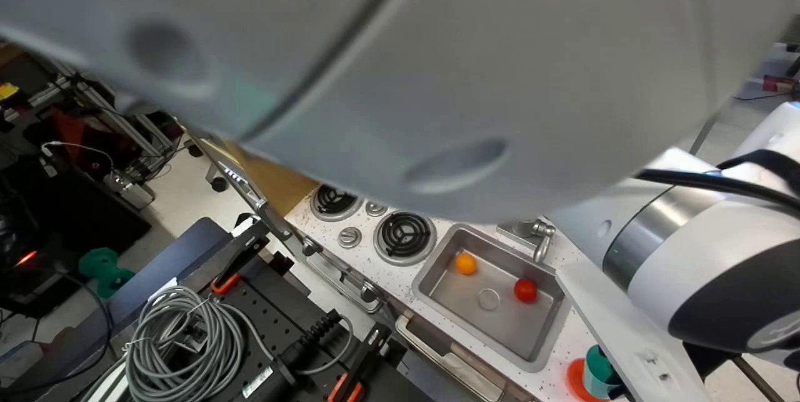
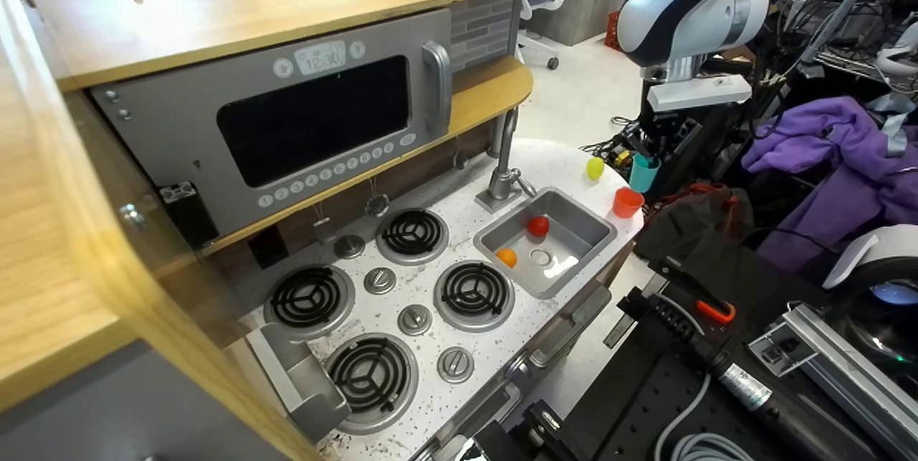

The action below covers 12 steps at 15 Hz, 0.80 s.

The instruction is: Take the blue cup out of the sink and put it in the orange cup

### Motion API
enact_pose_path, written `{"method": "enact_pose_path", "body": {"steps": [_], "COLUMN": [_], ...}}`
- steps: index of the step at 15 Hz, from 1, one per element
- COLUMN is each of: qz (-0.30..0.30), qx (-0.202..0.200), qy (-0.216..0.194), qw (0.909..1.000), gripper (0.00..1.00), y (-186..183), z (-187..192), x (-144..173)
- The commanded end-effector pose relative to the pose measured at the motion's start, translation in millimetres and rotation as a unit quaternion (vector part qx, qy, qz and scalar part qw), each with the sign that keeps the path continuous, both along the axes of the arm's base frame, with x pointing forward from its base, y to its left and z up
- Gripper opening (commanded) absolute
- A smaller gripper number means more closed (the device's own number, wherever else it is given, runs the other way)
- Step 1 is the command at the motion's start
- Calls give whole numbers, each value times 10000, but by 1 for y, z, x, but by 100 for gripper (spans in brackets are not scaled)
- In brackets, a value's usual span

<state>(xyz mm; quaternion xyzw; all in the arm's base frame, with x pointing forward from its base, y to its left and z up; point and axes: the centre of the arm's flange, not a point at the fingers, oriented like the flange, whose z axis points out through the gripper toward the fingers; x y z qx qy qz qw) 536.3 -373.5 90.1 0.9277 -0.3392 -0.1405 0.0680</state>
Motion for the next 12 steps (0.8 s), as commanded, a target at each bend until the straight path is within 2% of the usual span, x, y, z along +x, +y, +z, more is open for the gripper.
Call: {"method": "enact_pose_path", "body": {"steps": [1, 12], "qz": [-233, -45], "qx": [34, 36], "qy": [93, 343], "qw": [9997, 9994], "gripper": [2, 2], "y": [-18, -5], "z": [-21, -44], "x": [24, 34]}}
